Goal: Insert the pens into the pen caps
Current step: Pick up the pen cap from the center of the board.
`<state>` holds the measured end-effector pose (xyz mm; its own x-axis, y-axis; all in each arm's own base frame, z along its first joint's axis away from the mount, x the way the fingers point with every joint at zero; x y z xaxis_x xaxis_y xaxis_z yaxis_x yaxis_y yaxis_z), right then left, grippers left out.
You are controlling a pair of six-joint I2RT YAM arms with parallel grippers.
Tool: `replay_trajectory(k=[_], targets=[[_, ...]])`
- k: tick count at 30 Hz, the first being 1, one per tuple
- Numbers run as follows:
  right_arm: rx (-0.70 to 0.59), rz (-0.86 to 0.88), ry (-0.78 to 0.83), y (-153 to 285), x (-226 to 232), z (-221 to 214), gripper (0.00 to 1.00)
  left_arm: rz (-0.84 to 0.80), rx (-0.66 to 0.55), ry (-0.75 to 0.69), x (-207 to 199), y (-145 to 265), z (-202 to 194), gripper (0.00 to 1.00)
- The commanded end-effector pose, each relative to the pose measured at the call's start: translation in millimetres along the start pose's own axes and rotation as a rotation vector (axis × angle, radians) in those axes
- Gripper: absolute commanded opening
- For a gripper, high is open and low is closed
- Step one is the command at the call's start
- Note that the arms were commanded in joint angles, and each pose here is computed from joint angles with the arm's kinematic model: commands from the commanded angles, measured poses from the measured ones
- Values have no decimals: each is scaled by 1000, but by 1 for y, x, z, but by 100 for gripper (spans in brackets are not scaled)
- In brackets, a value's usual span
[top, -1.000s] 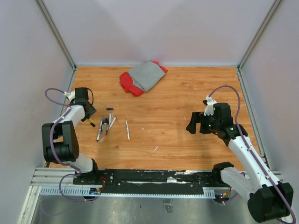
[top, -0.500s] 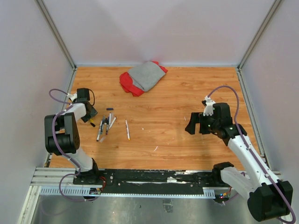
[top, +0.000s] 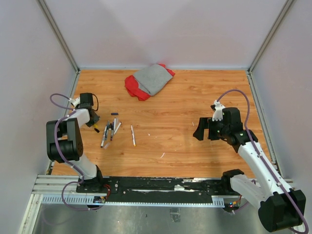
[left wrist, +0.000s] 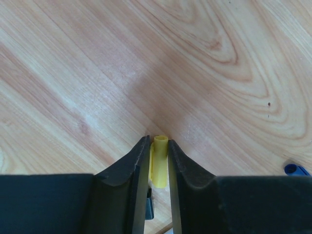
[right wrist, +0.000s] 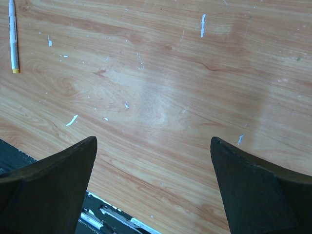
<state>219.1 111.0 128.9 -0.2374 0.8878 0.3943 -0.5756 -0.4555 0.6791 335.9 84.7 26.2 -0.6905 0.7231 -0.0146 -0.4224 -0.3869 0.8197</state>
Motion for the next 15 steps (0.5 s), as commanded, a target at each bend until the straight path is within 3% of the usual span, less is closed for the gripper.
replay_trajectory(k=[1,15], targets=[[-20,6,16,2,-1,4,100,-31,42,14,-1,-7,-16,24],[-30,-5,17,5,-1,8,99,-143,-23,29,-21,13,7,6]])
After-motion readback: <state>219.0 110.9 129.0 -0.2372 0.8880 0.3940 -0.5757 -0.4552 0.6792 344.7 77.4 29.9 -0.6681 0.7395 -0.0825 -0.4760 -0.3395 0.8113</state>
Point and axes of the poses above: each gripper's point midway between its finger pads, its own y axis back along the fingers, its own x axis along the line the jaws close on, z = x × y, the point moved 1 cm from there along y, back along the fingers, and after that the axes turned 3 degrees about -y, right-handed, at the moved point
